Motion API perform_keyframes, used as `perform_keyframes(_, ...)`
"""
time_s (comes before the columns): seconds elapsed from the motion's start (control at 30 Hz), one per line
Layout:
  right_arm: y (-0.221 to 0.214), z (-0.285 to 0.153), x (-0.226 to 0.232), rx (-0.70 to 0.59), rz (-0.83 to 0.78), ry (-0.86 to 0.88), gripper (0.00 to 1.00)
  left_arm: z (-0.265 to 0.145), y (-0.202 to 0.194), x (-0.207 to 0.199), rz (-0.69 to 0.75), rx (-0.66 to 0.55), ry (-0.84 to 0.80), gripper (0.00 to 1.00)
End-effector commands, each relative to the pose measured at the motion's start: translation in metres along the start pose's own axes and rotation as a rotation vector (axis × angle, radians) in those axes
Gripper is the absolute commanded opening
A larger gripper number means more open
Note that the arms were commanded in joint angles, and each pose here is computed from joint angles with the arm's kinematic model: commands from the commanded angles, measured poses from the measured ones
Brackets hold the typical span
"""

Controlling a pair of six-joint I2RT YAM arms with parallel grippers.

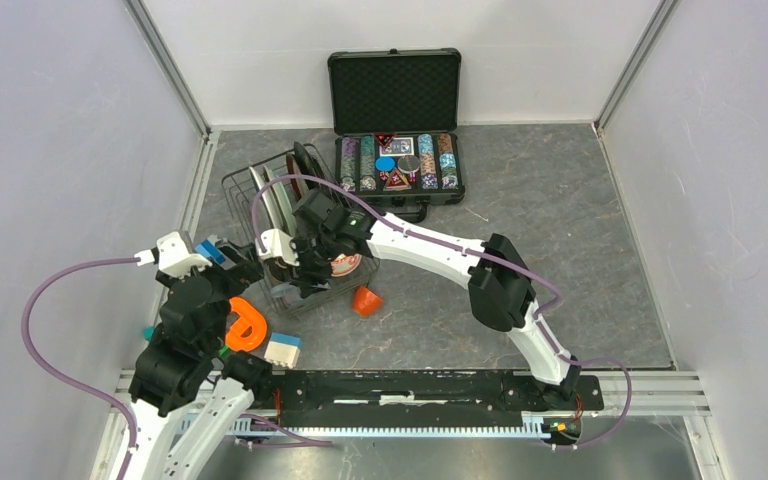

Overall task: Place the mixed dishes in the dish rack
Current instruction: Turn the cup upside down in the dish rack.

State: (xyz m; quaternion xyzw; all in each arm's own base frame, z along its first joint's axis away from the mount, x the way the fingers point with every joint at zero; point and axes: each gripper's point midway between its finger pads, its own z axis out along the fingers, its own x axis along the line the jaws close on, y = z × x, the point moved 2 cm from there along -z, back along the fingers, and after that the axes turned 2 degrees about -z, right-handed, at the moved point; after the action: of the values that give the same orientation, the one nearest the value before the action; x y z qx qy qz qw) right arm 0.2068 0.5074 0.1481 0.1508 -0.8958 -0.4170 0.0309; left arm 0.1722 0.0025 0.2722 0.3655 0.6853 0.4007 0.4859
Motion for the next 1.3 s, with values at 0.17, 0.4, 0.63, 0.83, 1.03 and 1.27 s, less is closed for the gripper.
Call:
perform_keyframes(0.17, 0.019, 0.012, 0.003, -0.046, -0.051, 0.025, 0.21, 0.000, 0.005, -0.008, -0.006, -0.017, -0.040, 1.00)
perform_keyframes(0.4, 0.021, 0.006, 0.005, -0.046, -0.074, 0.029, 0.18, 0.000, 0.004, -0.008, -0.008, -0.014, -0.042, 1.00)
perform_keyframes(0.63, 0.022, -0.011, 0.006, -0.002, -0.128, 0.018, 0.11, 0.000, 0.004, -0.008, -0.009, -0.014, -0.046, 1.00)
perform_keyframes(0.83, 0.026, -0.023, 0.001, 0.012, -0.137, -0.025, 0.07, -0.001, 0.004, -0.009, -0.013, -0.012, -0.053, 1.00)
perform_keyframes(1.03, 0.033, -0.043, -0.002, 0.012, -0.160, -0.081, 0.05, -0.003, 0.006, -0.008, -0.015, -0.016, -0.054, 1.00)
perform_keyframes(1.27, 0.029, -0.059, -0.006, 0.024, -0.171, -0.094, 0.05, -0.004, 0.004, -0.006, -0.019, -0.016, -0.053, 1.00)
